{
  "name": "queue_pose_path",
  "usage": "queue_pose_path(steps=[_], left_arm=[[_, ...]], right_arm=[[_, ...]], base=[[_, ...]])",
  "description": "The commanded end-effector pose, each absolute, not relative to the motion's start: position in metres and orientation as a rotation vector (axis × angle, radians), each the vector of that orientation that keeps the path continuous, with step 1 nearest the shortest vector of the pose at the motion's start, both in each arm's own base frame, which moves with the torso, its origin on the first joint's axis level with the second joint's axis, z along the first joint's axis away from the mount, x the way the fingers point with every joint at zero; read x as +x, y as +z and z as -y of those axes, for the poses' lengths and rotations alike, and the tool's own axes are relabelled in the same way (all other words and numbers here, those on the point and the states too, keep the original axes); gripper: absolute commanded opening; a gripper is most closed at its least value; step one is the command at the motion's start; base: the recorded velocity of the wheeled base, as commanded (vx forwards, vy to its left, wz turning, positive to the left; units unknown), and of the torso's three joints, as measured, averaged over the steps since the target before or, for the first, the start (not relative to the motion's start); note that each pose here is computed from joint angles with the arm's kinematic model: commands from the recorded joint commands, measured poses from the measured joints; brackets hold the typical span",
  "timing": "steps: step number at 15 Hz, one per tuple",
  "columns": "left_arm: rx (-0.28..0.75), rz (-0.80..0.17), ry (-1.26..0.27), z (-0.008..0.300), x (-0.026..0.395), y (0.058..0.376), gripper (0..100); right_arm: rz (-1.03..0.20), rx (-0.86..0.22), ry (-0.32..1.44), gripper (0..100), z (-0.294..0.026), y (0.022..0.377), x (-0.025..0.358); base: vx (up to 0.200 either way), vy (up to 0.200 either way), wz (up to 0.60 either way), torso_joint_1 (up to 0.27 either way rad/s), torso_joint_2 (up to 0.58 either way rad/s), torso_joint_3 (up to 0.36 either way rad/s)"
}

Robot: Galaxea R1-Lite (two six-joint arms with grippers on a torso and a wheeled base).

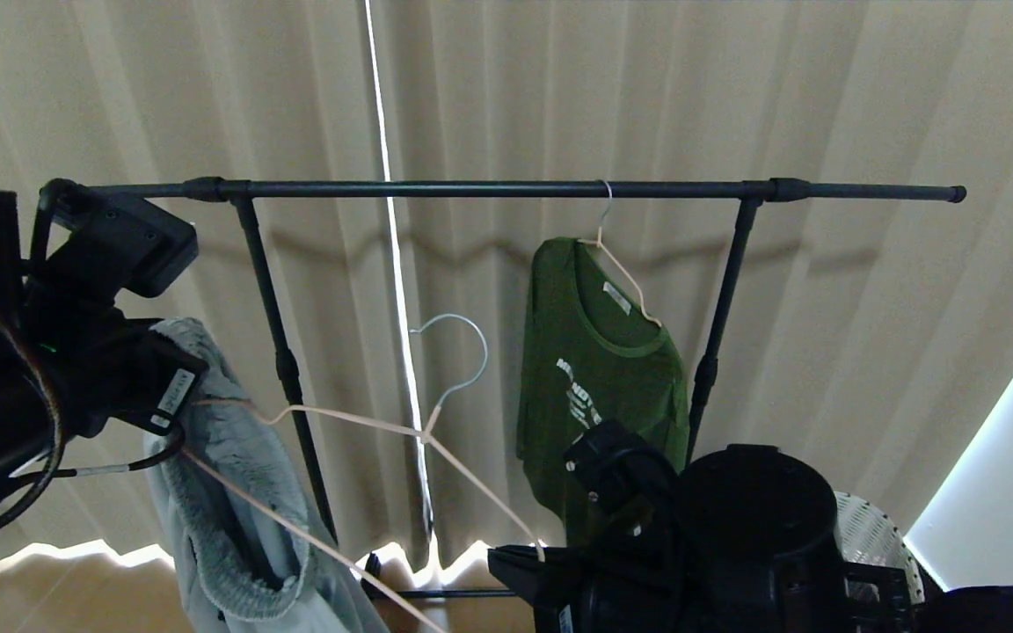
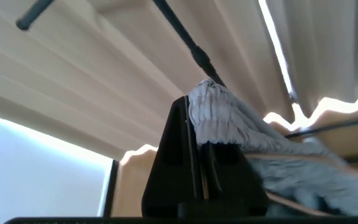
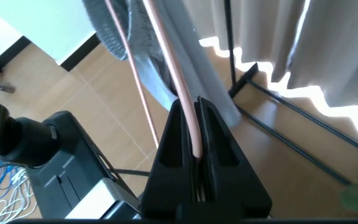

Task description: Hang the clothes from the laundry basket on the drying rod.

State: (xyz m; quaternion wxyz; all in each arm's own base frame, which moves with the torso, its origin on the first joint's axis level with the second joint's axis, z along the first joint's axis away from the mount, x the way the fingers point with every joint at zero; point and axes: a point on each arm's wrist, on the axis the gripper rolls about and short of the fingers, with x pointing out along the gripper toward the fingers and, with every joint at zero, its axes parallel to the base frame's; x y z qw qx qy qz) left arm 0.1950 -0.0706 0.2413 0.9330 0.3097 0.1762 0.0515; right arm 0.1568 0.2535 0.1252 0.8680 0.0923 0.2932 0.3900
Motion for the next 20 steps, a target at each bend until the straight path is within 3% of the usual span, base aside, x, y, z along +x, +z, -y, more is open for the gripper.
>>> queue_pose_path(steps=[1, 6, 8, 10, 14, 20], left_arm=[[0.644, -0.354, 0.124, 0.064, 0.19, 0.245, 0], [0.686, -0.383, 0.195, 0.047, 0.192, 0.246, 0], [0.787, -0.393, 0.191, 0.04, 0.177, 0.254, 0], [0.785, -0.39, 0.181, 0.042, 0.177, 0.253, 0], [0.589, -0.362, 0.156, 0.058, 0.187, 0.247, 0], [0.55, -0.342, 0.127, 0.066, 0.183, 0.247, 0]], right_arm=[[-0.594, 0.197, 0.778, 0, -0.249, 0.128, 0.159], [-0.589, 0.199, 0.754, 0, -0.245, 0.128, 0.163], [-0.582, 0.202, 0.749, 0, -0.247, 0.128, 0.166], [-0.568, 0.211, 0.755, 0, -0.251, 0.132, 0.168], [-0.559, 0.21, 0.796, 0, -0.262, 0.136, 0.162], [-0.559, 0.207, 0.809, 0, -0.286, 0.13, 0.171]], base=[[0.0, 0.0, 0.0, 0.0, 0.0, 0.0], [0.0, 0.0, 0.0, 0.0, 0.0, 0.0], [0.0, 0.0, 0.0, 0.0, 0.0, 0.0], [0.0, 0.0, 0.0, 0.0, 0.0, 0.0], [0.0, 0.0, 0.0, 0.0, 0.0, 0.0], [0.0, 0.0, 0.0, 0.0, 0.0, 0.0]])
